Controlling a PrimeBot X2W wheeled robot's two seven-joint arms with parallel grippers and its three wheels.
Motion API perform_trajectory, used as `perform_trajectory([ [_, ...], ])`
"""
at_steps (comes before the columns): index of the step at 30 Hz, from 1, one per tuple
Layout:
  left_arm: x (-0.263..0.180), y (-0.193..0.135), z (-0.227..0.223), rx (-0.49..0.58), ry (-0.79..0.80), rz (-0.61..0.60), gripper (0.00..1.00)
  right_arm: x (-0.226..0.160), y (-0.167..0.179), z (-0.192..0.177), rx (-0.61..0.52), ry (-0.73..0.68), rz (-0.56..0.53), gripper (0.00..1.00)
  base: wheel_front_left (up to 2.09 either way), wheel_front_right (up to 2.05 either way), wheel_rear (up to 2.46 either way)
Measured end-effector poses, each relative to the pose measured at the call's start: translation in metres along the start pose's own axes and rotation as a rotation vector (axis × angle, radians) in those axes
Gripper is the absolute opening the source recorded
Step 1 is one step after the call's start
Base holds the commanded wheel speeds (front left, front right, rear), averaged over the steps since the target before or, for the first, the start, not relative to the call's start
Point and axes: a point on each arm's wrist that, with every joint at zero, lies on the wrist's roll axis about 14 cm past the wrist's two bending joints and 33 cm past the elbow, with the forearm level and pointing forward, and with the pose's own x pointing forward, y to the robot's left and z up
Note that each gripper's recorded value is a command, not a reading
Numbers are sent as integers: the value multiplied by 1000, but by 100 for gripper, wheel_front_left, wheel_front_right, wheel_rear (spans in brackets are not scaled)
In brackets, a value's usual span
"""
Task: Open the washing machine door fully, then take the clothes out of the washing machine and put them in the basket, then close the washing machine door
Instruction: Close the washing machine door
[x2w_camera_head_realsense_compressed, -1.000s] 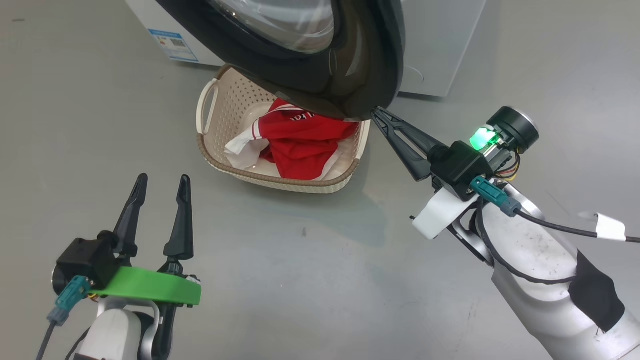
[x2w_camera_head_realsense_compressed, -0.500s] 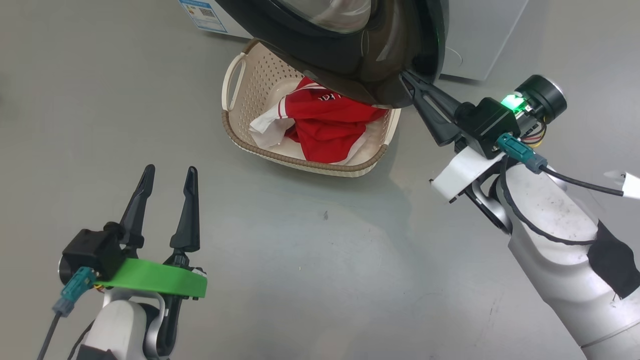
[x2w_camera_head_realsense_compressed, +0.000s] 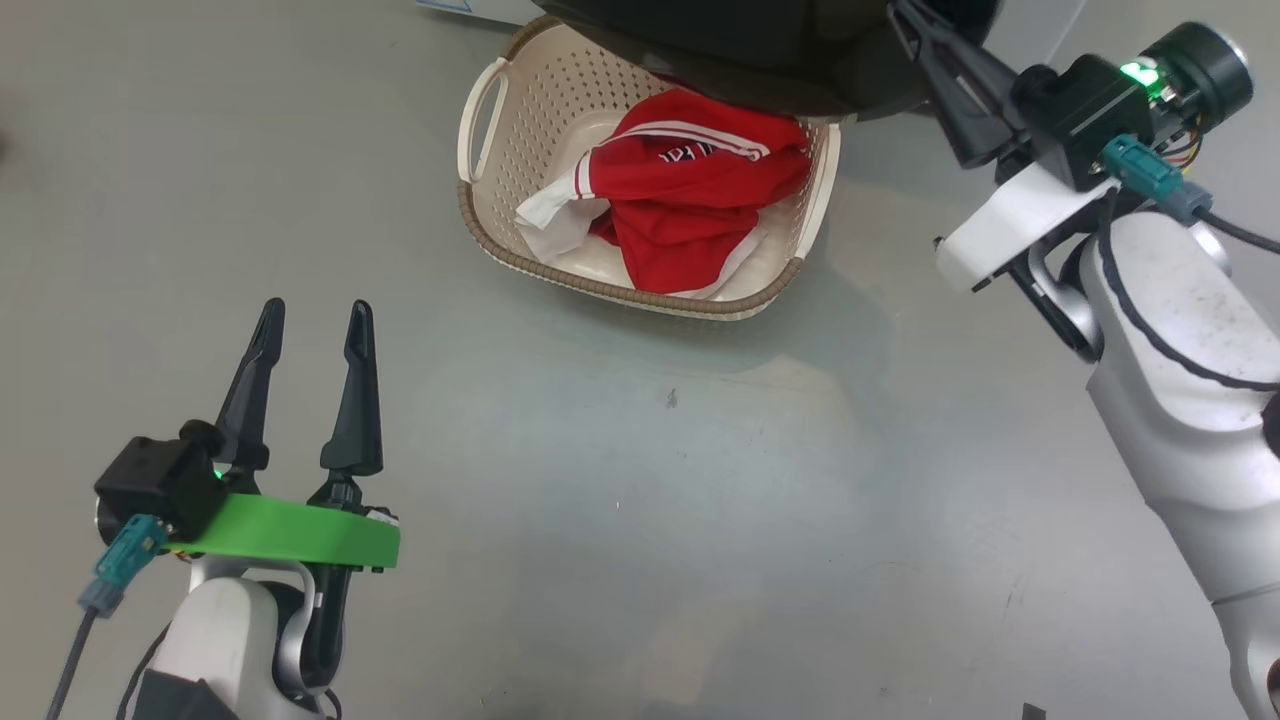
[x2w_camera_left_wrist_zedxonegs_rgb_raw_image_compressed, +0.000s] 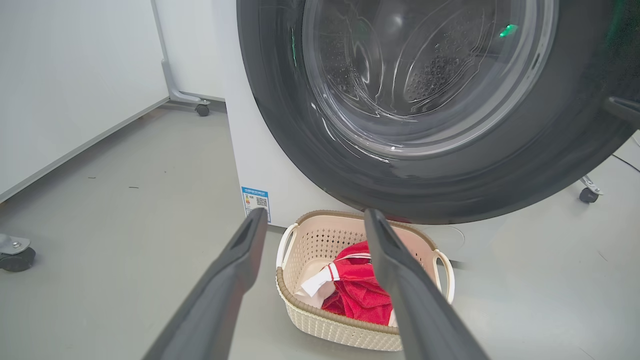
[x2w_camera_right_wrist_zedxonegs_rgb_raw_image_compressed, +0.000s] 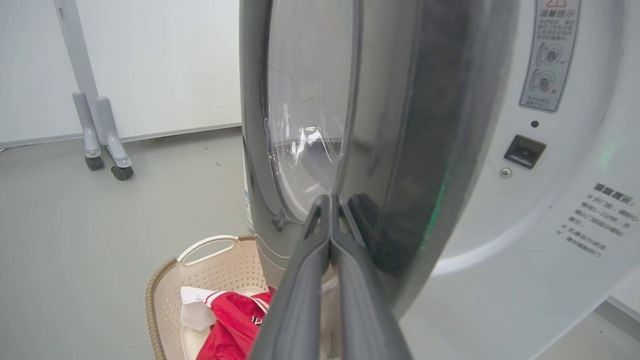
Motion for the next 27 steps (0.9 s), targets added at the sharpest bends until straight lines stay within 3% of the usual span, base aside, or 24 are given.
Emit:
perform_trajectory([
  [6, 6, 5, -3, -48, -2, 28, 100, 15, -25, -1, -8, -11, -39, 0, 0, 0, 0],
  [27, 23, 11, -21, -50, 41, 51, 100, 62, -103, -3, -32, -30, -205, 0, 0, 0, 0],
])
